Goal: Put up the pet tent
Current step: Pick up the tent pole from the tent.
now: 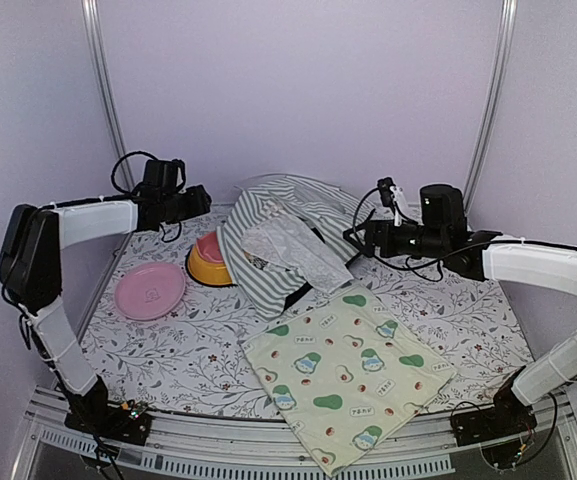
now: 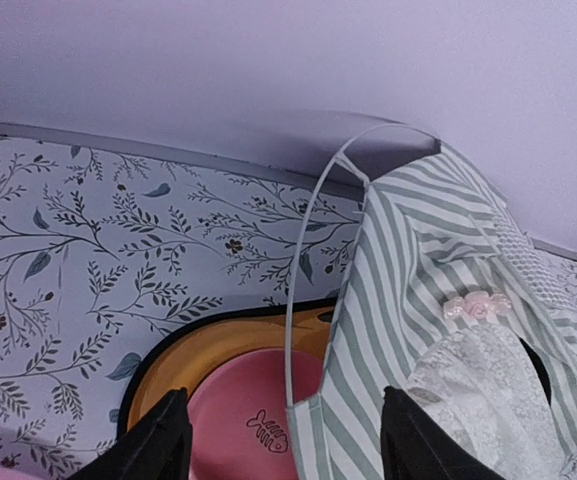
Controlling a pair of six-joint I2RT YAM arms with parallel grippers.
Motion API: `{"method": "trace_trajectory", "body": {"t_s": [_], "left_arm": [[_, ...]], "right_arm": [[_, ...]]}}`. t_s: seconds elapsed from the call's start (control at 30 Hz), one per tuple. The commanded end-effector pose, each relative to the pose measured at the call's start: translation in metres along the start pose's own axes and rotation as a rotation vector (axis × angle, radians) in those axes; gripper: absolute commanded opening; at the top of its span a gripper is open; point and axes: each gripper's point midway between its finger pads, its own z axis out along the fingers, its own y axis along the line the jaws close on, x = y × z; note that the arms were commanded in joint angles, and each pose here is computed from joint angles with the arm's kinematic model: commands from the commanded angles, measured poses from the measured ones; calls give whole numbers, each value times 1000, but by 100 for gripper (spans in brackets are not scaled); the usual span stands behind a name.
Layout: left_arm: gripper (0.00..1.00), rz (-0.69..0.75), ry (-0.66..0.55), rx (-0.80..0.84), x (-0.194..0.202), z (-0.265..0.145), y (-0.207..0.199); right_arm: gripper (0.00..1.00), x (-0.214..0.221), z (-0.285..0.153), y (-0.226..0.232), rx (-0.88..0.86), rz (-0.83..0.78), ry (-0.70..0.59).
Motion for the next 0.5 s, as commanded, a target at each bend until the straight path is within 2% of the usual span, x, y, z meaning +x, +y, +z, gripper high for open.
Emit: {"method": "trace_trajectory", "body": {"t_s": [0.0,0.2,0.47], "left_arm": [[65,-27,119,109,12,44,-6],[65,2,201,82,33,102,1],[64,38,215,128,33,120,-7]], "right_arm": [[86,4,-7,-7,-2,-46,63],[88,5,-17,-36,99,-82,82],[88,29,-21,-80,223,-132,177]]}}
